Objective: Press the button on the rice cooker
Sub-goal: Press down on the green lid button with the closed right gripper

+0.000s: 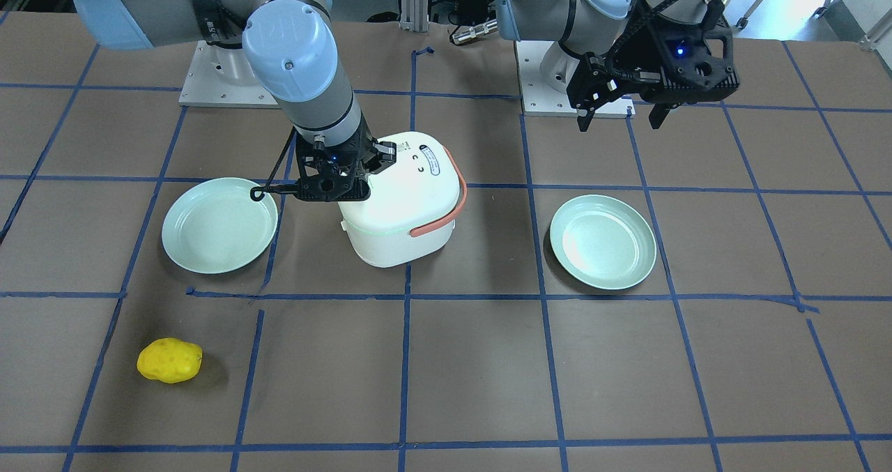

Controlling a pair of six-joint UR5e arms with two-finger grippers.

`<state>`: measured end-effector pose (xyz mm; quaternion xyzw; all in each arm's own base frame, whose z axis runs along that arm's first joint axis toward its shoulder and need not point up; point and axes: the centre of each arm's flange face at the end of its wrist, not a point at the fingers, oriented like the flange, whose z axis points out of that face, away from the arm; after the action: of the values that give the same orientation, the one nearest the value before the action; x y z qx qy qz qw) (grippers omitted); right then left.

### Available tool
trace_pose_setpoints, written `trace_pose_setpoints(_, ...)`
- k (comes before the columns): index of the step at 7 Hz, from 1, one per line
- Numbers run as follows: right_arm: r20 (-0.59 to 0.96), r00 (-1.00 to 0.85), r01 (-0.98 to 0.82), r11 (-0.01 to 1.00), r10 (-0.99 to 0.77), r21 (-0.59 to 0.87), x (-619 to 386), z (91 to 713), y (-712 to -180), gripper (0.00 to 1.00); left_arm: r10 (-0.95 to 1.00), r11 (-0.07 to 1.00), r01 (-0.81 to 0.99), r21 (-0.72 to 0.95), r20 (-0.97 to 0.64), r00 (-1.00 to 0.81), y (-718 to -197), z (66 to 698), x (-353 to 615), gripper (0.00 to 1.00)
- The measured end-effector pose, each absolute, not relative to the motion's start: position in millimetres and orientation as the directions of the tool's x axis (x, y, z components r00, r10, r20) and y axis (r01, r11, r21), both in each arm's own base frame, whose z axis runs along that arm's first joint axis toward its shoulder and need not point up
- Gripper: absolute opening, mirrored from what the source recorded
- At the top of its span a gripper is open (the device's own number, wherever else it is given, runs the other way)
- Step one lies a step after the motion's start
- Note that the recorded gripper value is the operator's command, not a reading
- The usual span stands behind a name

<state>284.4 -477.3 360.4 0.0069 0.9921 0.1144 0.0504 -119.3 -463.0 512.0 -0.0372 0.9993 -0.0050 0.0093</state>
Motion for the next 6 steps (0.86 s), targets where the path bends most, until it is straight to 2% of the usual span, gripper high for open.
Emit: trace_pose_setpoints(6, -0.096, -0.995, 0.003, 0.971, 0.027, 0.238, 285.1, 354.4, -479.4, 0.03, -0.074, 0.997, -0.074, -0.010, -0.018, -0.997, -463.1, 511.9, -119.3, 1.00)
